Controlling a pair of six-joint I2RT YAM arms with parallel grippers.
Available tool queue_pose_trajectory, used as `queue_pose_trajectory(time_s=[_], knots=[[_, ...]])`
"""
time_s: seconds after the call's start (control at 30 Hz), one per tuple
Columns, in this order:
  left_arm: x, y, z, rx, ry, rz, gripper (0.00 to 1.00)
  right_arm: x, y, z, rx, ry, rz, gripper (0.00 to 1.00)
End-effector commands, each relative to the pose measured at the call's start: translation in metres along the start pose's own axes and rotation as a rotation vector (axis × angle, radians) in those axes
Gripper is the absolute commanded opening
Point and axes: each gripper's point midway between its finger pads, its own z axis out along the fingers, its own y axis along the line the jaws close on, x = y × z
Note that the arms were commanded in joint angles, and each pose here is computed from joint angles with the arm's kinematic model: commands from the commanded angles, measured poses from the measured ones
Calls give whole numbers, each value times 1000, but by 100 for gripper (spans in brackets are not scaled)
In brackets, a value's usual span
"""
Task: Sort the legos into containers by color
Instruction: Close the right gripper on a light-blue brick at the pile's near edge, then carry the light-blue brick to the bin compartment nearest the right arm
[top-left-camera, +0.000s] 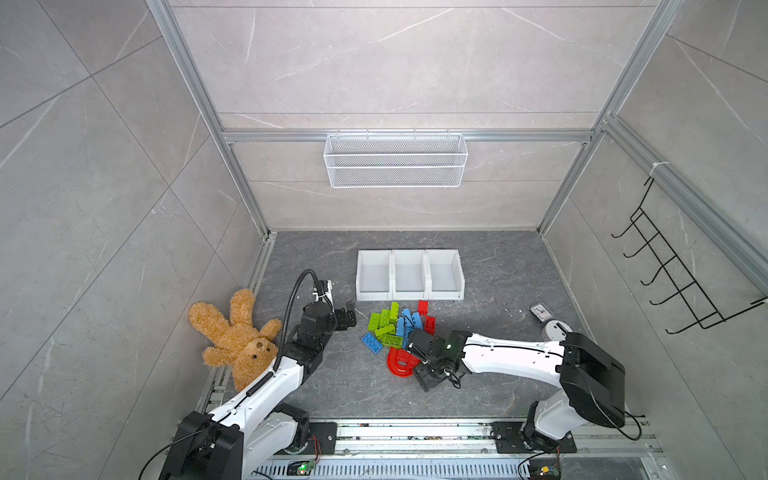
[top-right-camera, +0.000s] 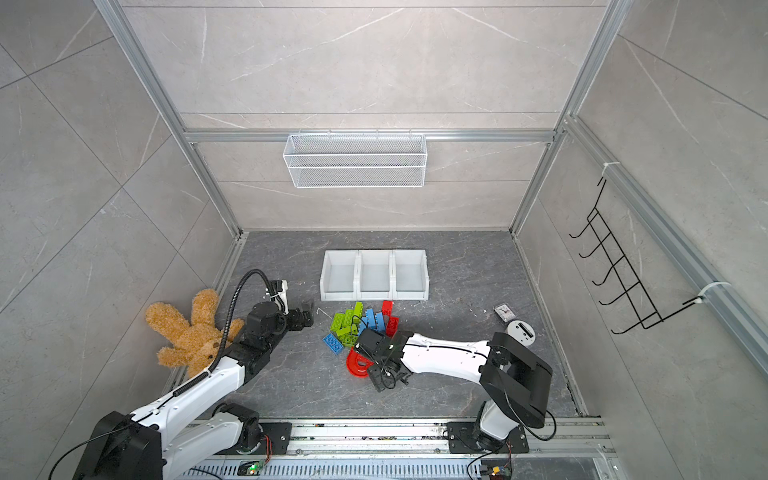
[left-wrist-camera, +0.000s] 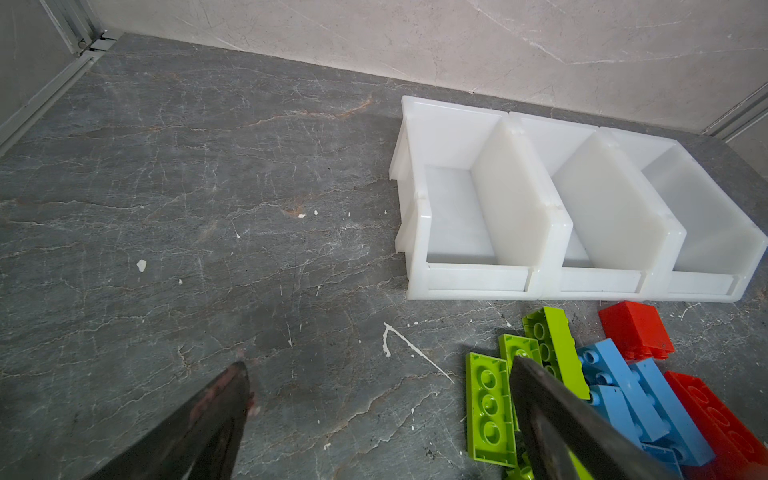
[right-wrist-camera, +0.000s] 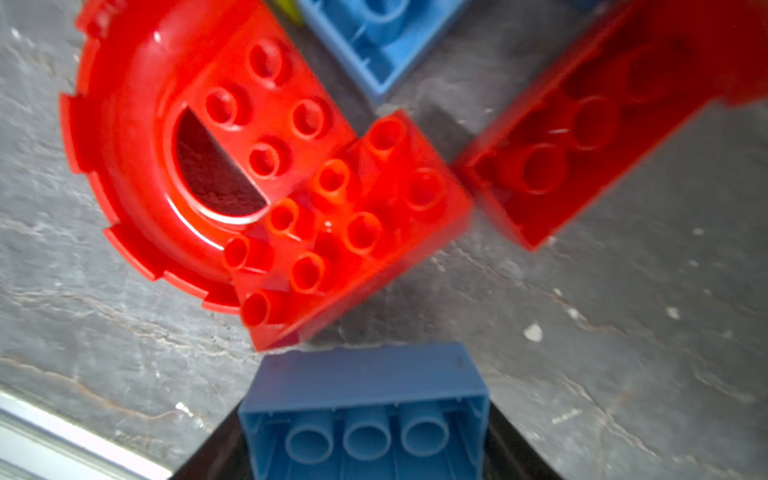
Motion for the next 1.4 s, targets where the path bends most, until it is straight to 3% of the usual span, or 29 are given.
queue_pose_trajectory(time_s=[0.0,0.27,0.53,0.87,1.2,1.37], knots=[[-14,-4,-3,16,-39,7,99,-3,-25,-17,48,-37,92,60],[-13,-7,-4,40,-51,13,99,-46,-64,-47,31,-159,163,58],[-14,-15,-5,88,-58,21,99,-113,-118,-64,69,-263,204,58],[-12,-15,-3,90,-58,27,99,-197,-186,-49,43,-332,301,55],[-14,-6,-7,40,-76,22,99,-218,-214,-17,44,-304,331,52],[-16,-8,-8,48,-80,19,99,-219,-215,-14,43,-303,336,59]])
